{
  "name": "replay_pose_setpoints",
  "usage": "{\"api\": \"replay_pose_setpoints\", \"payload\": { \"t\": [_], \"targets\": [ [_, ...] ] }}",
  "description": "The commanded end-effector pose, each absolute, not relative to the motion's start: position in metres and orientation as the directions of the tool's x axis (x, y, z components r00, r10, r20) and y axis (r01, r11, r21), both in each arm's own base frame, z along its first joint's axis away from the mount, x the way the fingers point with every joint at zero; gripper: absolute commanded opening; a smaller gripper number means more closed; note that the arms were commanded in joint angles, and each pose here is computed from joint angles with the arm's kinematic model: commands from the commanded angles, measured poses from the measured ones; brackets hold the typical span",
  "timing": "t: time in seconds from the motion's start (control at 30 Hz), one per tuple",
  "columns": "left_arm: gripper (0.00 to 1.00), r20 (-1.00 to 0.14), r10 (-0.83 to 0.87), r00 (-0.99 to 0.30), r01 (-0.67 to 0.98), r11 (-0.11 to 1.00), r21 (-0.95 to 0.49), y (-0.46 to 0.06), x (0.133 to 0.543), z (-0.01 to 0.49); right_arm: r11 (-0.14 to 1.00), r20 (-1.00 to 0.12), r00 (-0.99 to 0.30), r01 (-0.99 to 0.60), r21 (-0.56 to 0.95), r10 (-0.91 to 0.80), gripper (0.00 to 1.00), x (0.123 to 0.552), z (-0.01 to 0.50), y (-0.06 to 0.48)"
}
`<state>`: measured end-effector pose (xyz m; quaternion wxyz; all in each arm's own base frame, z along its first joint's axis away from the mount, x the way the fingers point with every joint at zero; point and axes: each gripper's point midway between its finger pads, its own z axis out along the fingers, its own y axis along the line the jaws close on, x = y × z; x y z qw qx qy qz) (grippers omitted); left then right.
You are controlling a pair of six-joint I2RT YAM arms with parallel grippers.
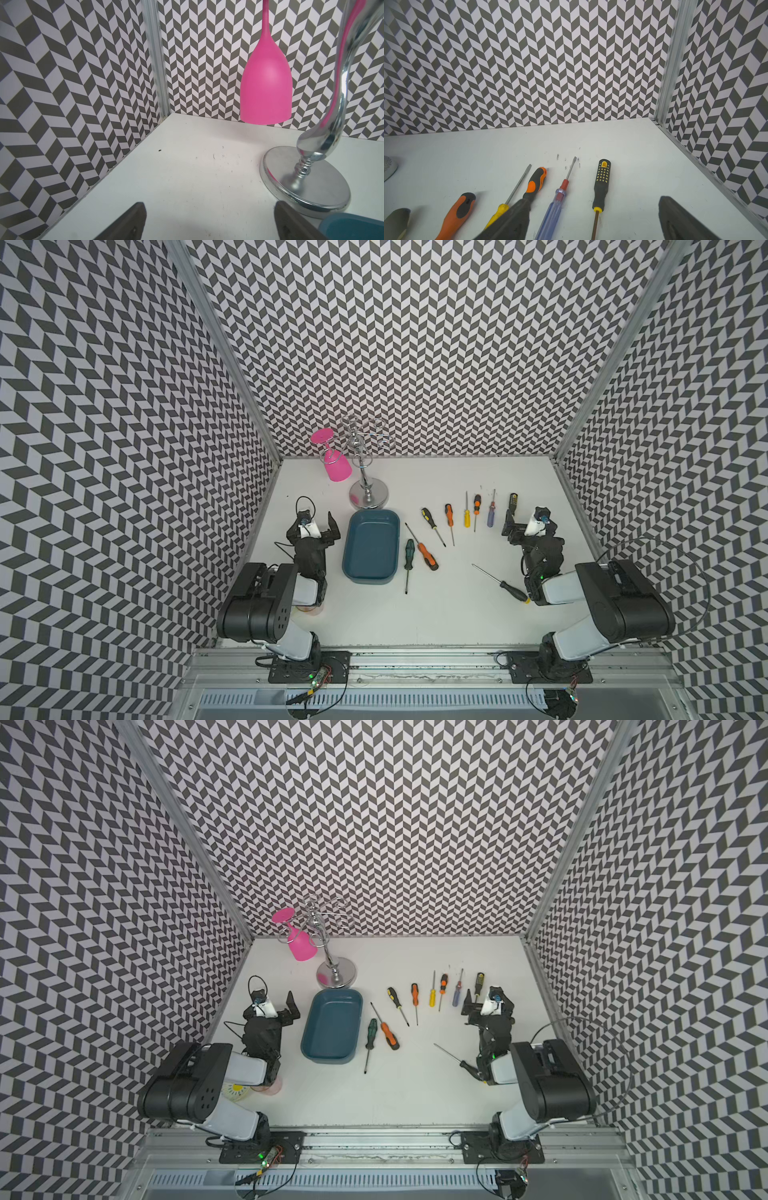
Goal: Put the screwdriver on the desktop into the storage box
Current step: Pick up the screwdriver from the center of the board.
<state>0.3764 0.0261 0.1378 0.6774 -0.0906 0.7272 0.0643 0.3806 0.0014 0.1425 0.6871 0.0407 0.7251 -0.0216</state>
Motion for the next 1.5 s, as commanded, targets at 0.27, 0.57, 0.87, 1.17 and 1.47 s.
{"api": "replay_pose_setpoints", "payload": {
  "t": [0.27, 0.57, 0.87, 1.17, 1.47],
  "targets": [
    [0.99, -0.998, -0.043, -0.042, -0.215, 0.976, -0.033, 0.025, 0.379, 0.145, 0.996, -0.999, -0.011, 0.086, 0.029, 0.03, 0.99, 0.383, 0.154, 0.001],
    [0.99, -0.998, -0.045, -0.042, -0.215, 0.976, -0.035, 0.025, 0.379, 0.145, 0.996, -0.999, -0.011, 0.085, 0.03, 0.031, 0.99, 0.383, 0.155, 0.001],
    [0.99, -0.998, -0.047, -0.038, -0.216, 0.976, -0.038, 0.026, 0.378, 0.146, 0.996, -0.999, -0.01, 0.083, 0.03, 0.03, 0.99, 0.383, 0.155, 0.002],
    [1.0, -0.994, -0.037, -0.105, -0.334, 0.942, 0.0, 0.032, 0.392, 0.161, 0.989, -0.995, -0.017, 0.116, 0.096, 0.099, 0.99, 0.385, 0.199, -0.003],
    [1.0, -0.937, -0.349, 0.0, -0.383, 0.866, -0.323, 0.037, 0.4, 0.23, 0.941, -0.946, -0.024, -0.1, 0.324, 0.323, 0.99, 0.39, 0.266, 0.034]
  ]
}}
